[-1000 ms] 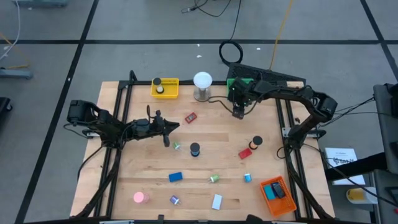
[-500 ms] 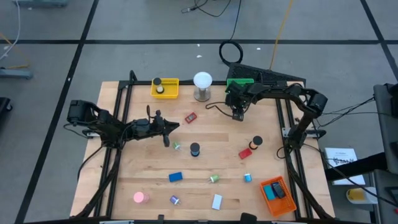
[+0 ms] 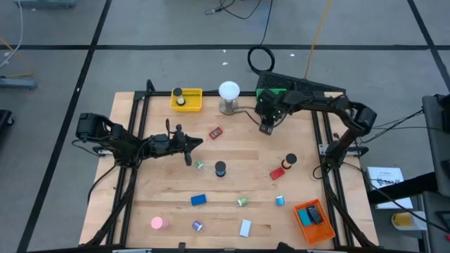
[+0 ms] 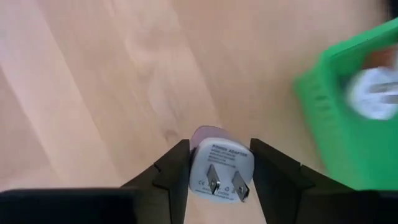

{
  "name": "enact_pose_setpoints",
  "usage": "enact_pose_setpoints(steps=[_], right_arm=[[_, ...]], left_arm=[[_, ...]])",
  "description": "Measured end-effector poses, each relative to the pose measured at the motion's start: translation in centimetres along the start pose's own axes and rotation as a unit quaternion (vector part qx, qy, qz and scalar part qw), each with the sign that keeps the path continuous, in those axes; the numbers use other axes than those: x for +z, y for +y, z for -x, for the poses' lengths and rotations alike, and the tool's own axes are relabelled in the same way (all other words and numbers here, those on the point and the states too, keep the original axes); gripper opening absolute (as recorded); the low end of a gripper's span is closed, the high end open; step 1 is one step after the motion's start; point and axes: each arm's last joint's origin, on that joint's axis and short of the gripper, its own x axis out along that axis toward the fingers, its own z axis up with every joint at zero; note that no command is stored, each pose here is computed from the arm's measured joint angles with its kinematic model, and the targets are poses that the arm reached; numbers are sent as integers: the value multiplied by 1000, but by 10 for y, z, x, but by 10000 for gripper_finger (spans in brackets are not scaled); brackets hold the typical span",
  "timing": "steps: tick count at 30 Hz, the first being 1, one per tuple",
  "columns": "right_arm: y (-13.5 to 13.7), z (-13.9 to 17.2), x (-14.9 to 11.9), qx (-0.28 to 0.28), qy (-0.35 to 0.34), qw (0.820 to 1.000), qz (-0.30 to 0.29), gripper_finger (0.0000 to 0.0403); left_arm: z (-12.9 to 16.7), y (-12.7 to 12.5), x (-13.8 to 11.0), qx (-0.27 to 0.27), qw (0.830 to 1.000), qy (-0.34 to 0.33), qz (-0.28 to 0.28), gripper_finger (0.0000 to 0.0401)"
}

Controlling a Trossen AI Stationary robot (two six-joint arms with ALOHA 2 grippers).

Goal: Pick & Place Office items
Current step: Put the top purple charger adapter into the green bin

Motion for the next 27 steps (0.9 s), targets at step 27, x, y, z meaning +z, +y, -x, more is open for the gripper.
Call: enact_pose_setpoints(steps=[27], right_arm=[[-132,-27,28,-69,12,950,-303,136]], left_arm=[[0,0,0,0,1000,0,0,37]])
